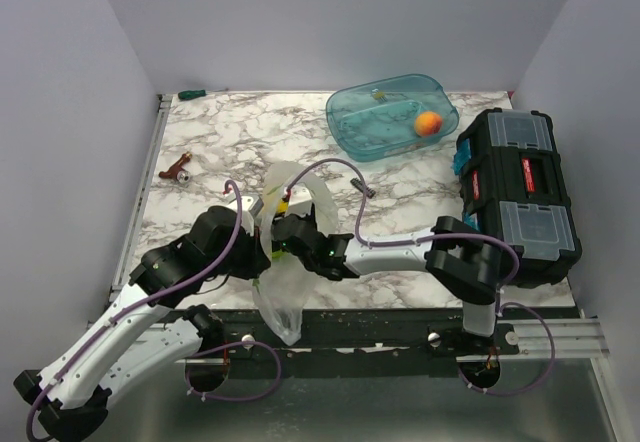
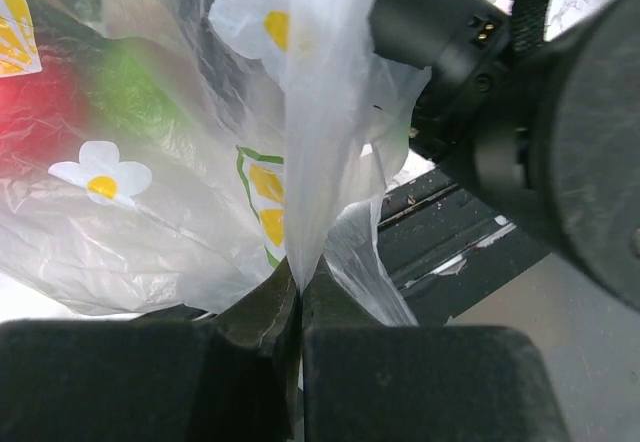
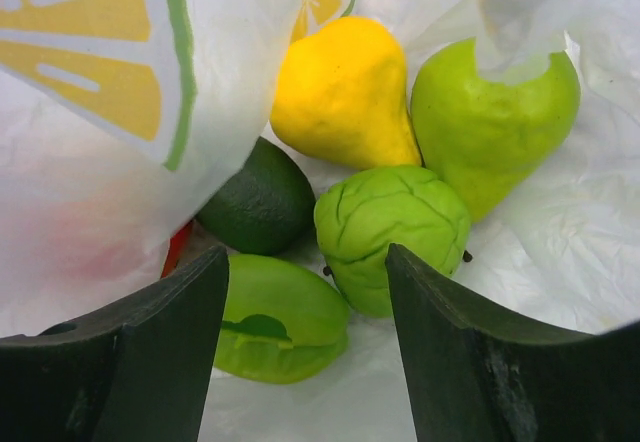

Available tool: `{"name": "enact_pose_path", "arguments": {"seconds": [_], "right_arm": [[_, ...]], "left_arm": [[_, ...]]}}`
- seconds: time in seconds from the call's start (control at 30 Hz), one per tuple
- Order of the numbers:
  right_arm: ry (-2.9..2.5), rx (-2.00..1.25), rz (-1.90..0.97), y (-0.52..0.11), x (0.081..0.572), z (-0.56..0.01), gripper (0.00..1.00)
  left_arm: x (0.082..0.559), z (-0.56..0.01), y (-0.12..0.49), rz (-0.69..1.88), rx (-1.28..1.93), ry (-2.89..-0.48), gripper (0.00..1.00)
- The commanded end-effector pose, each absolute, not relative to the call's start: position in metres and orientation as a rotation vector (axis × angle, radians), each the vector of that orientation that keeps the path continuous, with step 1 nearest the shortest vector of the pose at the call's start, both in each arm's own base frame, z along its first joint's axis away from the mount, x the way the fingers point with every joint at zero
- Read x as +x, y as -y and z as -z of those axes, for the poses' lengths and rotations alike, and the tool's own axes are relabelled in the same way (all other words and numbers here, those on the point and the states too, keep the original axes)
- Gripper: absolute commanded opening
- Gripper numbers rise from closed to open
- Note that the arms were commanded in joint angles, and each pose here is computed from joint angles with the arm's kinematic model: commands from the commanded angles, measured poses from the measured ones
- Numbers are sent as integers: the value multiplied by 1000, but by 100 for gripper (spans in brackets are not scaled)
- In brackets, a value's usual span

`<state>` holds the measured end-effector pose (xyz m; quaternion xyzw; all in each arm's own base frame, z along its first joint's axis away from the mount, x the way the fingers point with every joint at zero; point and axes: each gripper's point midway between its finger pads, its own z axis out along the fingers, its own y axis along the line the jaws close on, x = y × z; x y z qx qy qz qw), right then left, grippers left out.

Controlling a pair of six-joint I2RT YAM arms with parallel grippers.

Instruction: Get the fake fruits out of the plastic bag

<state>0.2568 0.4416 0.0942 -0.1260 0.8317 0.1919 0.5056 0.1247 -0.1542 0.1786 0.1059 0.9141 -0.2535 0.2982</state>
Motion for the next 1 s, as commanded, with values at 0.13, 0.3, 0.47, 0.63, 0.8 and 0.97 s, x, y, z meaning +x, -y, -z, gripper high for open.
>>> {"name": "enact_pose_path", "arguments": {"seconds": [0.13, 0.3, 0.47, 0.63, 0.8, 0.97], "right_arm": [[-1991, -373, -190, -424, 277, -68, 80], [-1983, -367, -112, -415, 288, -59, 83], [-1973, -359, -127, -414, 295, -65, 94], [-1962, -346, -175, -416, 304, -74, 98], [-1980, -349, -206, -420, 313, -64, 98], [-1980, -367, -233, -429, 314, -60, 95]], "left_arm": [[125, -178, 155, 673, 271, -2425, 0], [125, -176, 155, 665, 268, -2433, 0], [125, -174, 156, 657, 276, -2445, 0], [125, -172, 156, 649, 278, -2458, 0], [126, -172, 156, 645, 277, -2458, 0], [126, -173, 155, 644, 271, -2451, 0]]}}
